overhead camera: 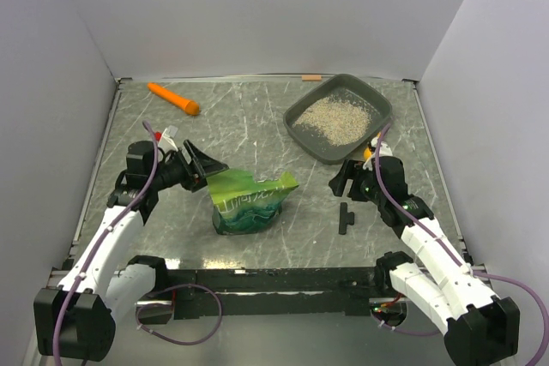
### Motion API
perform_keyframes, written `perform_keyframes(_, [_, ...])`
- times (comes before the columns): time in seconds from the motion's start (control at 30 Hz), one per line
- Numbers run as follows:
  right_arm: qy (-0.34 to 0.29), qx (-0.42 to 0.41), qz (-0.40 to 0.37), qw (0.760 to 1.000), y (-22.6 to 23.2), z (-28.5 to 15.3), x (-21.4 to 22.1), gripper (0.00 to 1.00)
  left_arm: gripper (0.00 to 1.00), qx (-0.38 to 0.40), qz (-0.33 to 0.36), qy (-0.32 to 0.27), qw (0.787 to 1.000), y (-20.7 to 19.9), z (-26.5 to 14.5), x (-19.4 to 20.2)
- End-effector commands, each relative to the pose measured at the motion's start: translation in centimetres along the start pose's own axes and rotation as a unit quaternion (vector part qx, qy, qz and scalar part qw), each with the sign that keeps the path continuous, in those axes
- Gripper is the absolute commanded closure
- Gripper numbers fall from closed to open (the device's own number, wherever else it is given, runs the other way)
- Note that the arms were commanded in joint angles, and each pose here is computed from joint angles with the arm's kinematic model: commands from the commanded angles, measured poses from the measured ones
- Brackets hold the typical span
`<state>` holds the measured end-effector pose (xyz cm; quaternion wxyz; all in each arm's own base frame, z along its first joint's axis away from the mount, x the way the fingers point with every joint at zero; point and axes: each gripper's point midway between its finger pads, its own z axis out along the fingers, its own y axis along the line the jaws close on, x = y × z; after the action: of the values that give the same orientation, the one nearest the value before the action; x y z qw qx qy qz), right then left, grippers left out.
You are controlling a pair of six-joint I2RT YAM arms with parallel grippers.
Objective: Fill the litter box with clean litter
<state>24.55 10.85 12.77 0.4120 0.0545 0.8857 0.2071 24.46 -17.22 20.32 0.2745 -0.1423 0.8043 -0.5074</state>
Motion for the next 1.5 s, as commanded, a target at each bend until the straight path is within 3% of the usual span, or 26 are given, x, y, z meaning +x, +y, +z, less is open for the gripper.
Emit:
perform_keyframes(0.0, [-0.017, -0.016, -0.008, 1.0, 0.4, 0.3, -0.6, 0.14, 0.31, 0.067, 0.024, 0.008, 0.997, -3.2, -0.4, -0.2])
perform_keyframes(0.33, [-0.013, -0.029, -0.01, 0.999, 0.9, 0.3, -0.6, 0.14, 0.54, 0.127, 0.073, 0.055, 0.988, -5.1, -0.8, 0.9])
perform_keyframes(0.43, [-0.015, -0.036, -0.013, 0.999, 1.3, 0.1, -0.8, 0.15, 0.71, 0.139, 0.098, 0.072, 0.983, -5.2, -0.8, 1.2])
perform_keyframes(0.5, [-0.019, -0.045, -0.014, 0.999, 1.8, -0.1, -1.3, 0.15, 0.98, 0.142, 0.117, 0.08, 0.98, -5.0, -0.7, 1.4])
perform_keyframes(0.63, [-0.043, -0.105, -0.047, 0.992, 4.6, -1.0, -3.4, 0.16, 0.99, 0.16, 0.187, 0.068, 0.967, -6.0, -1.1, 0.9])
perform_keyframes(0.77, [-0.097, -0.195, -0.115, 0.969, 9.3, -2.9, -6.5, 0.17, 0.99, 0.224, 0.286, 0.044, 0.931, -9.6, -2.8, 0.7])
perform_keyframes(0.93, [-0.127, -0.325, -0.195, 0.916, 15.1, -5.8, -8.8, 0.13, 0.99, 0.274, 0.388, 0.024, 0.88, -12.9, -4.6, 0.6])
perform_keyframes(1.07, [-0.15, -0.394, -0.292, 0.858, 19.4, -7.8, -10.9, 0.12, 0.99, 0.313, 0.451, 0.036, 0.835, -13.3, -5.6, 1.9])
perform_keyframes(1.17, [-0.142, -0.448, -0.375, 0.799, 22.1, -8.1, -10.0, 0.1, 0.99, 0.337, 0.486, 0.03, 0.806, -13.0, -6.3, 3.1])
perform_keyframes(1.3, [-0.114, -0.516, -0.459, 0.714, 24.1, -8.3, -8.1, 0.09, 0.99, 0.335, 0.505, 0.032, 0.795, -12.3, -6.5, 3.9])
perform_keyframes(1.33, [-0.064, -0.538, -0.451, 0.709, 23.9, -7.5, -6.3, 0.09, 0.99, 0.337, 0.507, 0.034, 0.793, -12.0, -6.5, 4.2])
perform_keyframes(1.4, [-0.057, -0.578, -0.471, 0.664, 25.3, -8.8, -6.0, 0.09, 0.99, 0.344, 0.516, 0.033, 0.784, -12.0, -6.8, 4.9])
perform_keyframes(1.43, [-0.019, -0.582, -0.462, 0.668, 25.0, -7.9, -4.9, 0.08, 0.99, 0.349, 0.516, 0.035, 0.782, -12.1, -6.9, 5.2])
perform_keyframes(1.47, [-0.031, -0.586, -0.479, 0.652, 25.6, -8.0, -5.4, 0.09, 0.99, 0.351, 0.521, 0.032, 0.777, -12.2, -7.1, 5.4])
